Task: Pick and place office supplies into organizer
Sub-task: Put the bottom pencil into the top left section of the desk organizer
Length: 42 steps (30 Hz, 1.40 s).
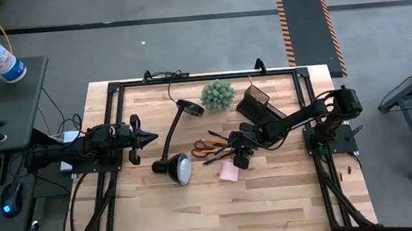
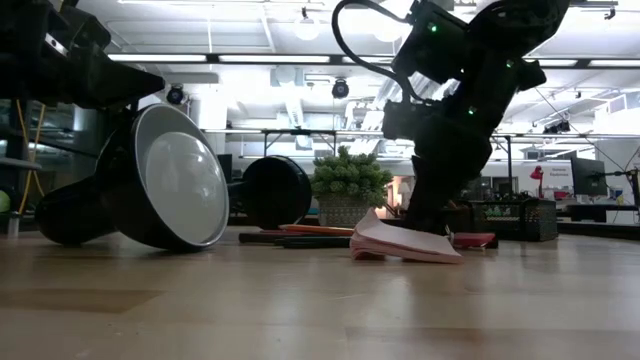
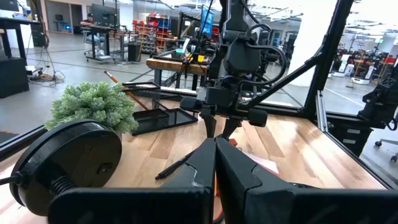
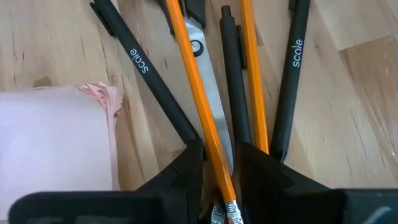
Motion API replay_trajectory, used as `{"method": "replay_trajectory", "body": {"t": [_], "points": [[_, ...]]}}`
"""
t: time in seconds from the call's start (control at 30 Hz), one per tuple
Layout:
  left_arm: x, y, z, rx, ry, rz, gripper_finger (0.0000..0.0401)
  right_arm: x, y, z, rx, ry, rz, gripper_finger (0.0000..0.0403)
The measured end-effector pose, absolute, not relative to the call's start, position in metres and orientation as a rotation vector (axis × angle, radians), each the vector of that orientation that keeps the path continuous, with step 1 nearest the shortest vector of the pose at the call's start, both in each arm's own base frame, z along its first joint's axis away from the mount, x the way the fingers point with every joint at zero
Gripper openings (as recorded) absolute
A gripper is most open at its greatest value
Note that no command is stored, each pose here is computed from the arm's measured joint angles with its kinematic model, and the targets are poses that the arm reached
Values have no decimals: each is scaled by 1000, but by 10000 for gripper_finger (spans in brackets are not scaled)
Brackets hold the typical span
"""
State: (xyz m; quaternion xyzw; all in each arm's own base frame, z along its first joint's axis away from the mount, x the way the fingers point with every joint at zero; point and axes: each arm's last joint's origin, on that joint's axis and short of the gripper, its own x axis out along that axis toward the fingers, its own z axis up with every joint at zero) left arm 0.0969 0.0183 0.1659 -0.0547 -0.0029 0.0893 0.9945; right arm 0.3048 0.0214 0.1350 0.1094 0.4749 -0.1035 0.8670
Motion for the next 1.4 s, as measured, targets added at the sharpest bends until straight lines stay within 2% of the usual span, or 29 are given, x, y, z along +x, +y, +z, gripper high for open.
{"method": "replay_trajectory", "body": {"t": [0.43, 0.67, 0.9, 1.4], "points": [[97, 18, 166, -101, -5, 179, 1, 328, 22, 150, 160, 714, -124, 89], [97, 18, 166, -102, -5, 179, 1, 360, 25, 142, 79, 786, -107, 89], [97, 18, 166, -102, -5, 178, 1, 392, 27, 149, -22, 886, -78, 89], [97, 18, 166, -103, -4, 176, 1, 397, 13, 145, 19, 946, -72, 89]]}}
